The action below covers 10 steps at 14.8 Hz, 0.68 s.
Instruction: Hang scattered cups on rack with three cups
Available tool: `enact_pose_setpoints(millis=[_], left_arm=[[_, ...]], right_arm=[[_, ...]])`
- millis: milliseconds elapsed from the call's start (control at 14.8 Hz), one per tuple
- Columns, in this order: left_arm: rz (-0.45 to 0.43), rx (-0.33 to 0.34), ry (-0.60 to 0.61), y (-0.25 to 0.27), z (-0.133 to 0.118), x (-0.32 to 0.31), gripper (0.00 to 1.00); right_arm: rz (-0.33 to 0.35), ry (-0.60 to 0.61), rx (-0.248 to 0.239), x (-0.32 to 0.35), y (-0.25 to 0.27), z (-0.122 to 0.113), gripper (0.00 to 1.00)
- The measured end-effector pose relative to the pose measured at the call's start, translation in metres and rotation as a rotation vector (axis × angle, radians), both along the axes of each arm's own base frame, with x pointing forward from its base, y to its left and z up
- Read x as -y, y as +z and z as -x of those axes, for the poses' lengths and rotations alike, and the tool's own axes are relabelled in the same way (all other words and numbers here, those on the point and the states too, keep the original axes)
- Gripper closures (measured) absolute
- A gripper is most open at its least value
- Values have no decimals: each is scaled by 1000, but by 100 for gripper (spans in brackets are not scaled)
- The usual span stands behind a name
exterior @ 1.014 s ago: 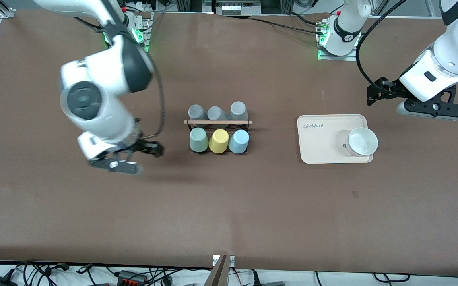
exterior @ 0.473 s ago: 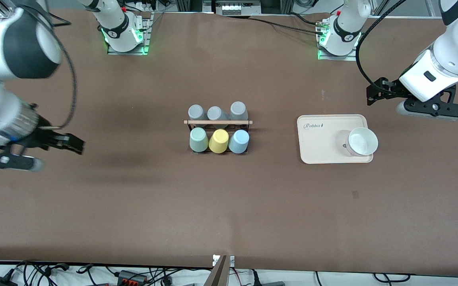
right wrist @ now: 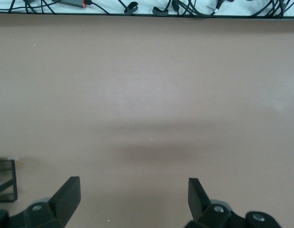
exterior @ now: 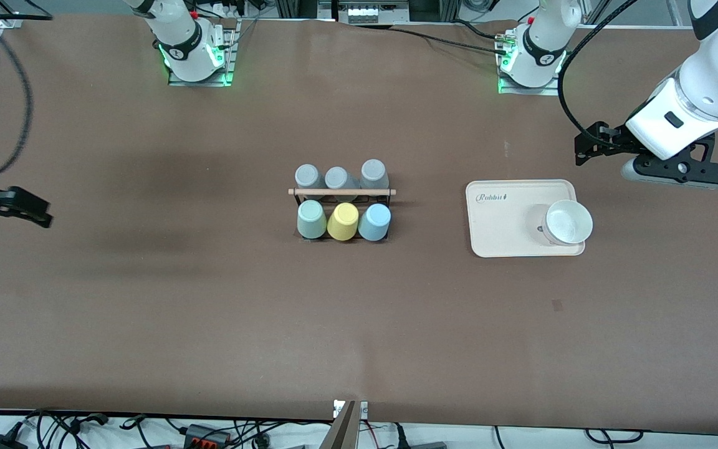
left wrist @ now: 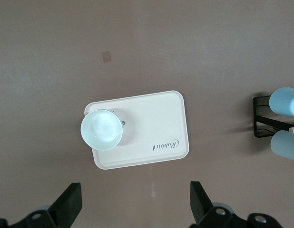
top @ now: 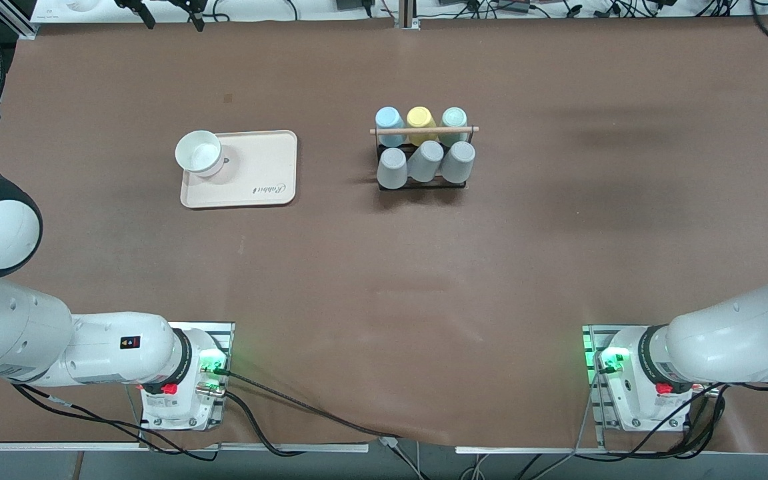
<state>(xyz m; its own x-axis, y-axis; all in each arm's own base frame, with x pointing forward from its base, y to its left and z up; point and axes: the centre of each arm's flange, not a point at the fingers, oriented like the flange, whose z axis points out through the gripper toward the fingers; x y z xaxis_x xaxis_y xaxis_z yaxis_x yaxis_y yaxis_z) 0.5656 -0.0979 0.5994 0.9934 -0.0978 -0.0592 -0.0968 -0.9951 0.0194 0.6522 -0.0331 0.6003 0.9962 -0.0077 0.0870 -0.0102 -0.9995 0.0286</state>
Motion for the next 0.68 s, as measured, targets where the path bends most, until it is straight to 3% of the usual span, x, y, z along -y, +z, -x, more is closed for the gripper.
enact_pose_setpoints(millis=[676], left_arm=[[0,-1,2,0,0,-1,0]], right_arm=[[-8,26,4,6,6,18,0]])
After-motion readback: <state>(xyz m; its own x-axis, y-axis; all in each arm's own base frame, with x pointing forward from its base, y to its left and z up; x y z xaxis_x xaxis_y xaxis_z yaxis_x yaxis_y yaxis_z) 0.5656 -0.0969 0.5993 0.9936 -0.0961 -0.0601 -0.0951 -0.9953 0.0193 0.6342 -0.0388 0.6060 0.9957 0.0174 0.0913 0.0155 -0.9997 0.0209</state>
